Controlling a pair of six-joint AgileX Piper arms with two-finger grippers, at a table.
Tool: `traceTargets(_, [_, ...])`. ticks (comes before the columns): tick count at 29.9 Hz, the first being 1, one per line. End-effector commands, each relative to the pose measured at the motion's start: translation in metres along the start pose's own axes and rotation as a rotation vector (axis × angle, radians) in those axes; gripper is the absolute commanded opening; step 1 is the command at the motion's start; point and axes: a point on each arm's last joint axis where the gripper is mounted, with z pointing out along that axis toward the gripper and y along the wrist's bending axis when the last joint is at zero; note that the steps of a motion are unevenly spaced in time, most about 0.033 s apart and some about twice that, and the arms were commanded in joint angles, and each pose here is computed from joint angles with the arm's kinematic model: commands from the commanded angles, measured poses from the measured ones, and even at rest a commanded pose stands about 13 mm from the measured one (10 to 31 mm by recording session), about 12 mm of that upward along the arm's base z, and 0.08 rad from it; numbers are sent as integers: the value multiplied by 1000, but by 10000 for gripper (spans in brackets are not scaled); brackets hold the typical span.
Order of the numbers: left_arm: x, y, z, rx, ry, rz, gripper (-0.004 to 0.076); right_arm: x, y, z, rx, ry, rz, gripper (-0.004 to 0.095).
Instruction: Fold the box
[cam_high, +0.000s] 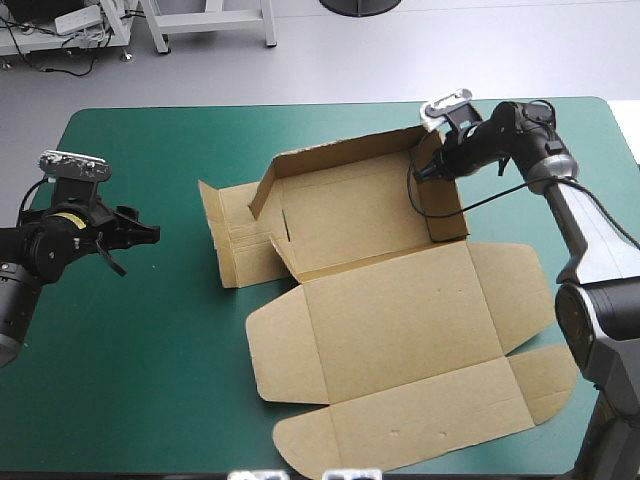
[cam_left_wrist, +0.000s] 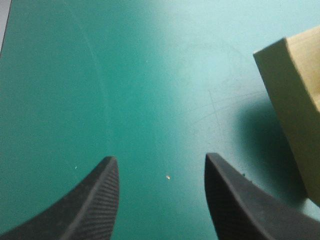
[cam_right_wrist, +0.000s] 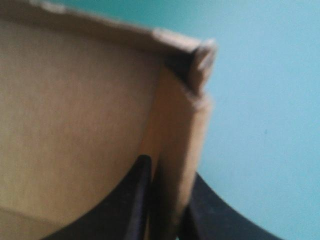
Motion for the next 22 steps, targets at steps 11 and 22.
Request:
traceTargets(11, [-15, 2, -17, -7, -123, -7, 372, -32, 11, -93, 6, -27, -23, 650])
traceTargets(22, [-15, 1, -15, 3, -119, -18, 371, -28, 7, -66, -20, 25, 38, 649])
